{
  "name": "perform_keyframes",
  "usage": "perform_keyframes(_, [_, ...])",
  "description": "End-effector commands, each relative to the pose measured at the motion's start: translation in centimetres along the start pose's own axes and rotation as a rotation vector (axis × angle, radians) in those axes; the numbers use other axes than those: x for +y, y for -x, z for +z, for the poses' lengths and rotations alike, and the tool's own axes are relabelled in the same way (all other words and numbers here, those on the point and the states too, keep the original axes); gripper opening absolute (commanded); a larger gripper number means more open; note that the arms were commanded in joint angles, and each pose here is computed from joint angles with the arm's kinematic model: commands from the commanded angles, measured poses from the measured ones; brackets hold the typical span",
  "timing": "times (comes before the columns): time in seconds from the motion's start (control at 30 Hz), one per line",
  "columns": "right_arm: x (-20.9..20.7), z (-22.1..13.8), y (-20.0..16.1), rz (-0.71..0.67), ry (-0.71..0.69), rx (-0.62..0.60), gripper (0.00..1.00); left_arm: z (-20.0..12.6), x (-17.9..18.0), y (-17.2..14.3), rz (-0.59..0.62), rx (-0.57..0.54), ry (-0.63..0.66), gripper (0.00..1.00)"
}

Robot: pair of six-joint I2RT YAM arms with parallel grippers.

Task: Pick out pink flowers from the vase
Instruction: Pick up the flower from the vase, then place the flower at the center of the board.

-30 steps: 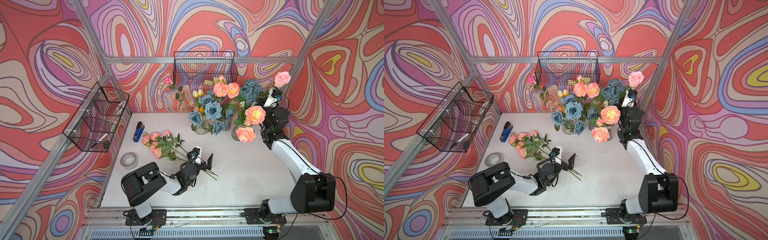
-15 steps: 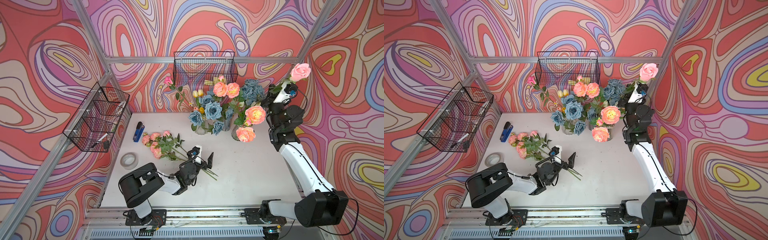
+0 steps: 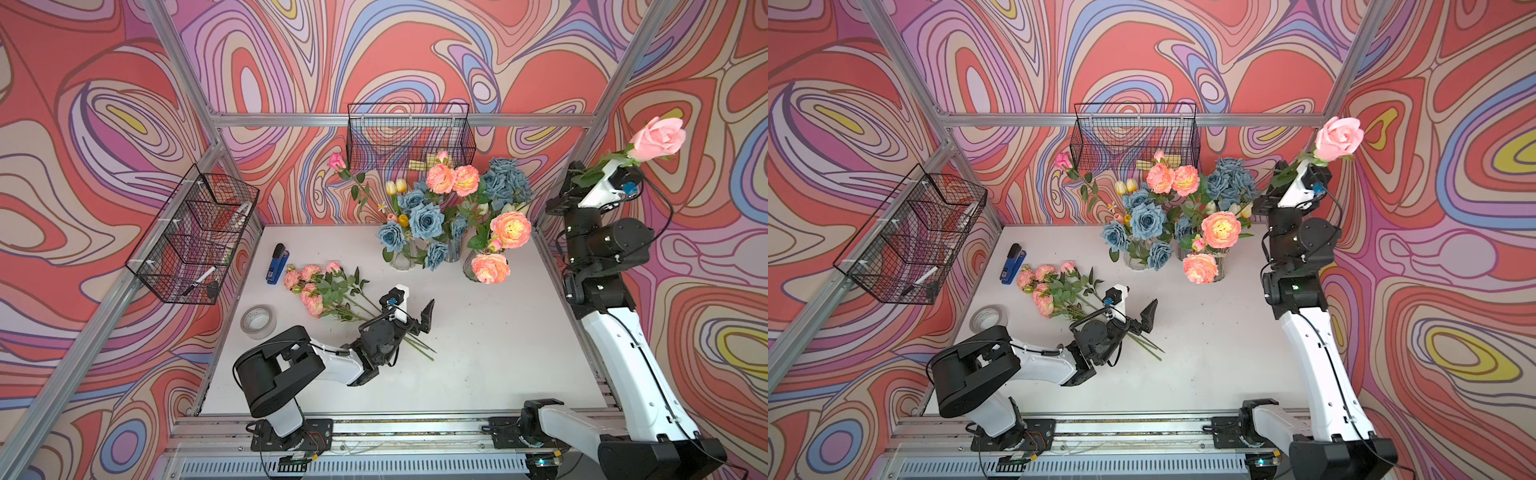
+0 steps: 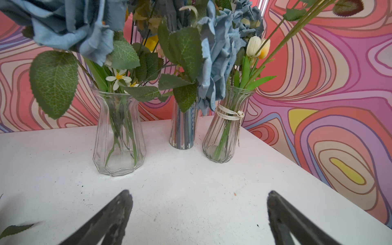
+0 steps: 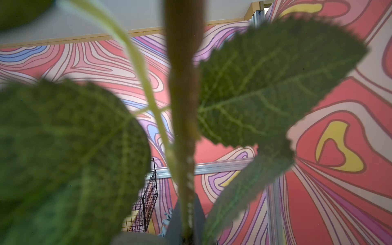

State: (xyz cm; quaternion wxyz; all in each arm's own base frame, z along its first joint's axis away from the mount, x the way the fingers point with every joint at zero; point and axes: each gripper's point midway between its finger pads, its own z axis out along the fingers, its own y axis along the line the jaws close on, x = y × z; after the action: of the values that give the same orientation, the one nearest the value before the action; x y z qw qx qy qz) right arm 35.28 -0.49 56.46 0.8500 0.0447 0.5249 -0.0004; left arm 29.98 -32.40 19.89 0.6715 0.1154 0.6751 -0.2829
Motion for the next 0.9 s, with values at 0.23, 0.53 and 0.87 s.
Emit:
perform_keyframes(0.23, [-2.8,-3.0,-2.6,0.039,-0.160,0.244,0.00,-0.1,-2.0,2.9,-0.013,-0.075,-0.108,1.00])
perform_keyframes(0.53, [-1.5,-7.6,-7.8,0.111,-0.081,0.434,0.00,-1.0,-4.5,3.0,0.024,-0.064,-0.260,1.00])
perform_keyframes(0.87, [2.0,-14.0,-12.8,0.187,0.163,0.497,0.00,-2.6,-7.0,3.7,-0.079,-0.018,-0.525,1.00])
